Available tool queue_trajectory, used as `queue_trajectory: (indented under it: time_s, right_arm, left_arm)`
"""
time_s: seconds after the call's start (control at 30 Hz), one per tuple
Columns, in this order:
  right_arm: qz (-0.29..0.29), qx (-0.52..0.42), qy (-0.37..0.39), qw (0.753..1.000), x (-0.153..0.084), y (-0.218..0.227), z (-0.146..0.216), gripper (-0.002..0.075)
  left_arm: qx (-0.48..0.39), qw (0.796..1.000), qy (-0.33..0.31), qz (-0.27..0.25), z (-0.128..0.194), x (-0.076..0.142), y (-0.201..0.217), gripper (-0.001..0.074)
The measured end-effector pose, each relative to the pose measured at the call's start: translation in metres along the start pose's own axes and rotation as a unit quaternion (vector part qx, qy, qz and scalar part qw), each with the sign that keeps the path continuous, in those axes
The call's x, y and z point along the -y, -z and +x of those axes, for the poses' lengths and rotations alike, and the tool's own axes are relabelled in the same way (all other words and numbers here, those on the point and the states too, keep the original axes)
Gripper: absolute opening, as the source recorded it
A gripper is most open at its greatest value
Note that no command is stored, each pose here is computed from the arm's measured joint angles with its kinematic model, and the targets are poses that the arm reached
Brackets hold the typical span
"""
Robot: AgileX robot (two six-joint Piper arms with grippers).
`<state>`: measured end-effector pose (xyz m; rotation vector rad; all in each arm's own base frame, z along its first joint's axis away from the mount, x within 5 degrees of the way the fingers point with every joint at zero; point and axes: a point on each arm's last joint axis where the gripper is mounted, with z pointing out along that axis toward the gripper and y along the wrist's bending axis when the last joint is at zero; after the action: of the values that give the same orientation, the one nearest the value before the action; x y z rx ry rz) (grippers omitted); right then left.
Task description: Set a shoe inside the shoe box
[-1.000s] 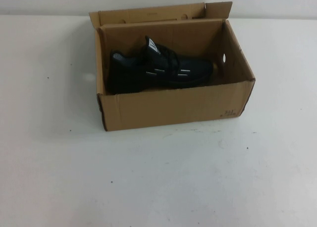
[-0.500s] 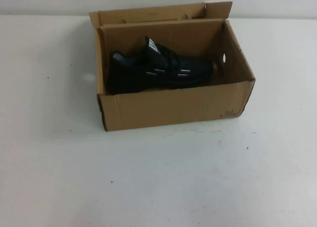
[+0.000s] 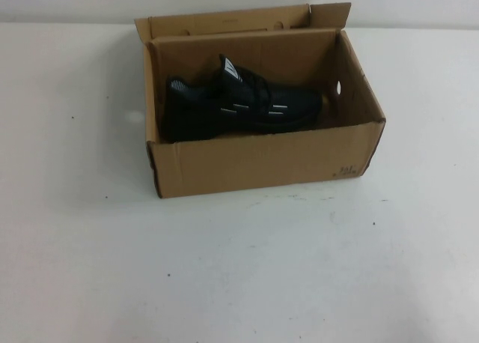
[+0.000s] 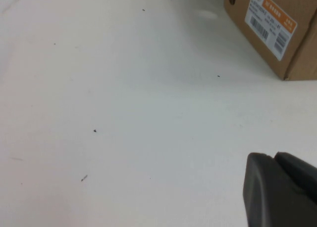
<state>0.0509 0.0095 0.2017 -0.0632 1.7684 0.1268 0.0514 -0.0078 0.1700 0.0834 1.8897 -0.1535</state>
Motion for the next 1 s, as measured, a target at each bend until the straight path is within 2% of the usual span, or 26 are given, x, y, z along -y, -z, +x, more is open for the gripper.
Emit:
queue_trajectory:
  time_s: [0.1,0.3,0.67,1.0]
  right_arm:
    - [0.012,-0.025,-0.047,0.998,0.002,-0.005,0.018,-0.0017]
    - [0.031,-0.055,-0.080,0.995,0.005,-0.007,0.029,-0.0017]
    - [0.033,-0.056,-0.045,0.997,0.006,-0.006,0.029,-0.0017]
    - [0.033,-0.056,-0.045,0.997,0.006,-0.006,0.029,-0.0017]
  left_arm:
    - [0.000,1.000,0.000,0.000,0.000,0.000,0.000,-0.0004]
    - [0.000,1.000,0.000,0.000,0.000,0.000,0.000,-0.0004]
    - [0.000,1.000,0.000,0.000,0.000,0.000,0.000,-0.0004]
    - [0.000,1.000,0.000,0.000,0.000,0.000,0.000,-0.0004]
